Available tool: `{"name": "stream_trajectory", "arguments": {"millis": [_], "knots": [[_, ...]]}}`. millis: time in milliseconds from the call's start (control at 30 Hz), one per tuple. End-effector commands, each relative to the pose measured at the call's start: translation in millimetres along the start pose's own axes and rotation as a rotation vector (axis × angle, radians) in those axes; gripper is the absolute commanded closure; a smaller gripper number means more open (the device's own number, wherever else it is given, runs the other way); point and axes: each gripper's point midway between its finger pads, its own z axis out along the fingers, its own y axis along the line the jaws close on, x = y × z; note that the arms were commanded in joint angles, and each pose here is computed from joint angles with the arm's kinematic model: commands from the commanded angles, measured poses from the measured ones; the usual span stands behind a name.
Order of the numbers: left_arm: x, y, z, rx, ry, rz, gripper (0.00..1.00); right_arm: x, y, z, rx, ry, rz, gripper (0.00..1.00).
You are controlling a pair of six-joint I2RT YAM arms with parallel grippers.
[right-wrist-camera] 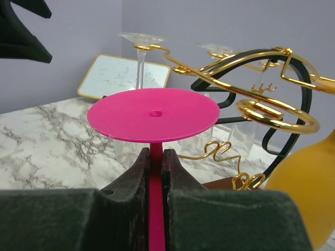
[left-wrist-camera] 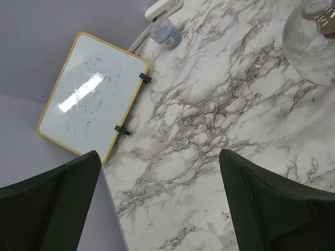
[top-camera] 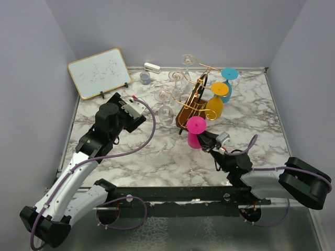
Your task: Place the wine glass upside down on the wine glass rack
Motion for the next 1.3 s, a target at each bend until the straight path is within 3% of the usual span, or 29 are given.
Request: {"name": "stream_trajectory", "arguments": {"millis": [0, 1267], "knots": [[-10, 10, -2, -0.032, -0.026, -0.025, 0.01, -92, -27, -1, 0.072, -0.359, 0.084, 0.99], [-18, 17, 3, -0.028, -0.027, -0.048, 0.01, -91, -82, 19, 0.207, -0.381, 0.115, 0.99]]}}
